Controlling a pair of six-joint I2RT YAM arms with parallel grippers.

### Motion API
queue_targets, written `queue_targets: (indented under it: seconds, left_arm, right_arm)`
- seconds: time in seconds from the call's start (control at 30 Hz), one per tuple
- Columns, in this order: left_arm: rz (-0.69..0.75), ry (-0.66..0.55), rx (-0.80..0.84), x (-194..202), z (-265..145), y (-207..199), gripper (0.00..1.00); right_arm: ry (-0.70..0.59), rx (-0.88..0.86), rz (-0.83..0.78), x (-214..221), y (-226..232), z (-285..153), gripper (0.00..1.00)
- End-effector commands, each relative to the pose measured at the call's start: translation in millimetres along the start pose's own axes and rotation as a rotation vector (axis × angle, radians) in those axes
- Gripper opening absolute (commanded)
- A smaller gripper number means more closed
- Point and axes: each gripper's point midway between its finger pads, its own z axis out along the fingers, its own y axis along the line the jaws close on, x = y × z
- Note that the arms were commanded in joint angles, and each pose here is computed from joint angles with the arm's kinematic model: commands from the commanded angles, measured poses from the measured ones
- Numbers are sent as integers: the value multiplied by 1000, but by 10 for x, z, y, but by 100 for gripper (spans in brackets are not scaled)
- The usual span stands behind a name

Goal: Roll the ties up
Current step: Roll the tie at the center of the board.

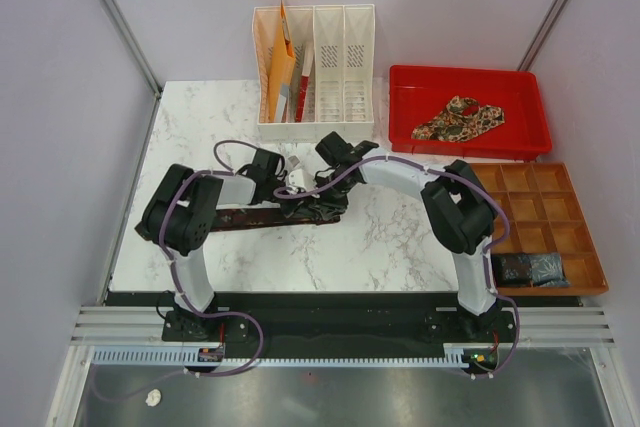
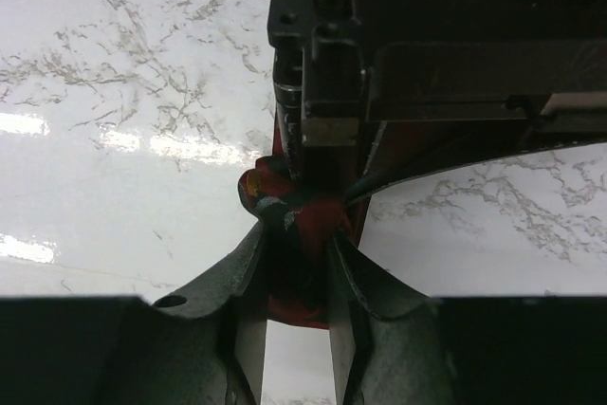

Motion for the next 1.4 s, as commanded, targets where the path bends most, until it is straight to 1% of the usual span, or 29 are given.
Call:
queue_targets:
  seconds: [0.0,0.1,0.13,0.2,0.23,0.3,0.33,0.43,0.57,0.63,0.8,1.07,1.13,1.37]
  left_arm:
    - [-4,-92,6,-134,-106,-36,10]
    - [-13,-100,15,-128,-150,-48,15]
    - [-17,-102,15,-125,-165,-37,18]
    - [-23,-111,16,-131,-204,-30,24]
    - [-42,-113,12,-120,-222,4,28]
    - [-42,-117,22,-122,-257,-19,32]
    - [-49,-122,22,-118,-281,-9,39]
    - [-43,-142,26,-132,-357,-11,46]
    - [-30,-149,37,-107,-415,-38,49]
    - [-30,-152,45,-101,-435,-68,52]
    - [-31,-156,53,-99,-448,-106,55]
    - [-19,-174,67,-102,-515,-192,53]
    - [-45,-177,52,-97,-545,-162,53]
    - [-39,-172,76,-20,-592,-198,52]
  right_arm:
    - [124,-16,11,308,100,230,33]
    - [150,-10,9,365,99,261,29]
    - [155,-9,10,383,97,270,26]
    - [167,-6,12,419,91,274,25]
    - [172,-8,11,431,99,281,22]
    - [179,-5,9,448,96,281,20]
    - [180,-4,8,451,96,277,20]
    - [186,-9,5,475,112,282,19]
    - [182,-13,9,472,121,290,19]
    - [179,-16,11,465,124,295,19]
    - [166,-30,18,415,138,292,20]
    - [166,-43,17,404,152,286,22]
    - [167,-46,17,402,152,288,22]
    - [164,-51,15,388,151,277,22]
